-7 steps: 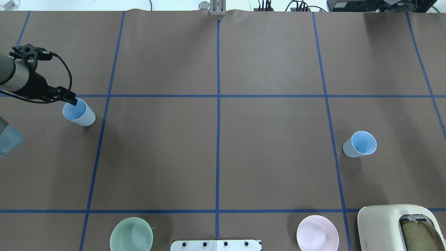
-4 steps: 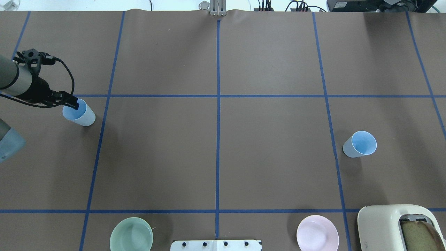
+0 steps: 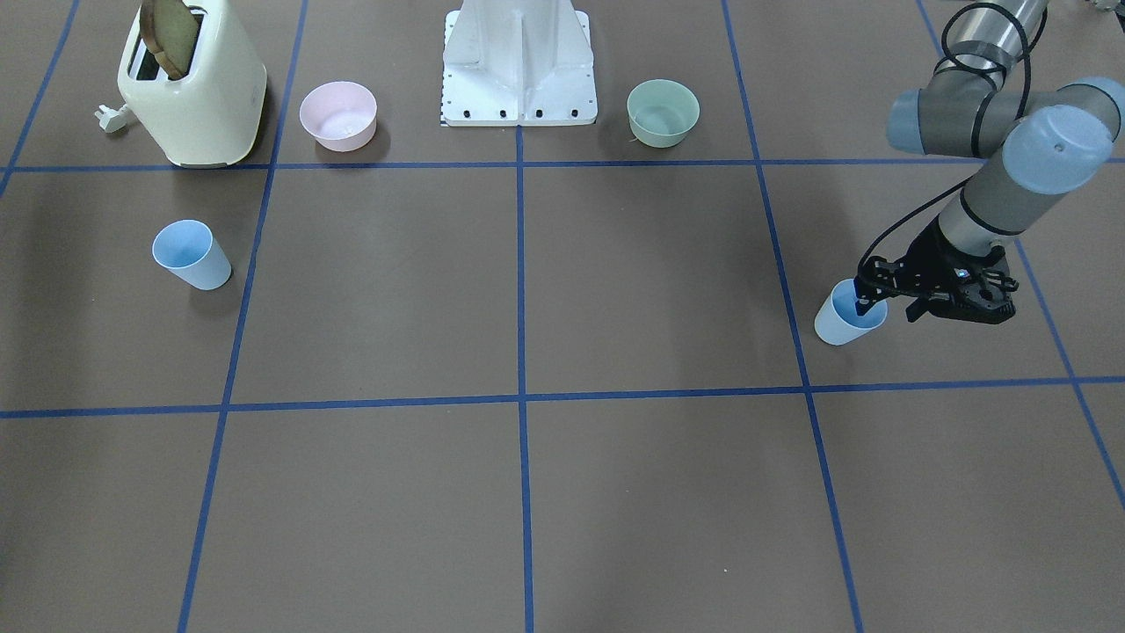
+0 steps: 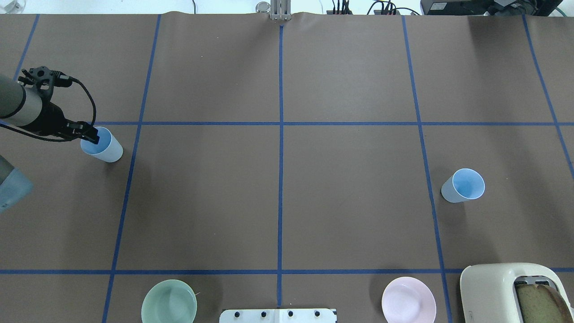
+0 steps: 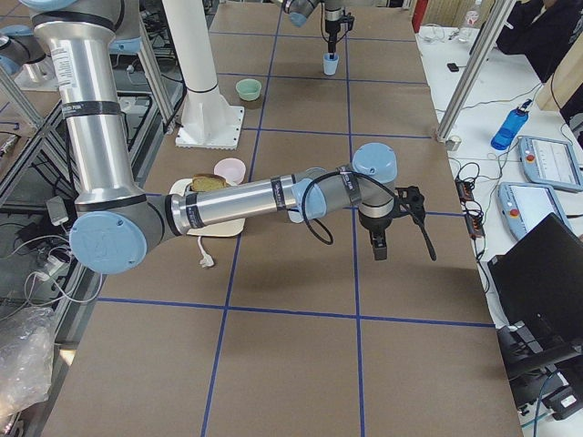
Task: Stack blue cups with both arms
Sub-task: 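Lift the cup toward table center with left gripper while right gripper reaches out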
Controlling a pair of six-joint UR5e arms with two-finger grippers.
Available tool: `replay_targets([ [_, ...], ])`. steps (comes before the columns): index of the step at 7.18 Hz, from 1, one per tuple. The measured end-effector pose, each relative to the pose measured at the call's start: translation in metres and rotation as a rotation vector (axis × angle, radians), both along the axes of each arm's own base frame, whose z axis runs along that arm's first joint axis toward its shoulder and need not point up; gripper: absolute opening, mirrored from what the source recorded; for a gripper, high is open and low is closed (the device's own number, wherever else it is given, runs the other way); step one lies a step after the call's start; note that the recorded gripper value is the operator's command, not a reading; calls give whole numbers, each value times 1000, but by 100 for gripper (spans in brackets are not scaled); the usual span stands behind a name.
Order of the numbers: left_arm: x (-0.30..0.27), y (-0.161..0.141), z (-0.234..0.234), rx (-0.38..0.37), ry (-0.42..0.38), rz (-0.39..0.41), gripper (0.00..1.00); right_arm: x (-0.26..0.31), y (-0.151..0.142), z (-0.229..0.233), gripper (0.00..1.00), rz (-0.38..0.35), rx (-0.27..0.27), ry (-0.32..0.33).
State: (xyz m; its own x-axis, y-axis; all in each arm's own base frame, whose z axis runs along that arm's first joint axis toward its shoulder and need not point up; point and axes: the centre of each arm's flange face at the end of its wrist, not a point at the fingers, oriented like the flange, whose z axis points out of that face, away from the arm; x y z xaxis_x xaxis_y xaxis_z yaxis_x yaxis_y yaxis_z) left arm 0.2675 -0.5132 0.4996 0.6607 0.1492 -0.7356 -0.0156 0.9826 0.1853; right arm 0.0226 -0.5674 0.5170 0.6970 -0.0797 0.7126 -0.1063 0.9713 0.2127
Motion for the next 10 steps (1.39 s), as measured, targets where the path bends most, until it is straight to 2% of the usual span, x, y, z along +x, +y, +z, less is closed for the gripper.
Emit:
replay_targets([
  [1, 0, 0, 0, 0, 0, 0, 0, 0, 0, 0, 100, 0, 1, 0],
  [6, 4, -1, -14, 8, 20, 10, 0, 0, 0, -1, 100, 0, 1, -1],
  [8, 16, -15, -55, -9, 44, 29, 0, -10, 11, -3, 100, 0, -13, -18],
  [10, 31, -35, -134, -47, 33, 32, 0, -38, 36, -8, 100, -26, -30, -33],
])
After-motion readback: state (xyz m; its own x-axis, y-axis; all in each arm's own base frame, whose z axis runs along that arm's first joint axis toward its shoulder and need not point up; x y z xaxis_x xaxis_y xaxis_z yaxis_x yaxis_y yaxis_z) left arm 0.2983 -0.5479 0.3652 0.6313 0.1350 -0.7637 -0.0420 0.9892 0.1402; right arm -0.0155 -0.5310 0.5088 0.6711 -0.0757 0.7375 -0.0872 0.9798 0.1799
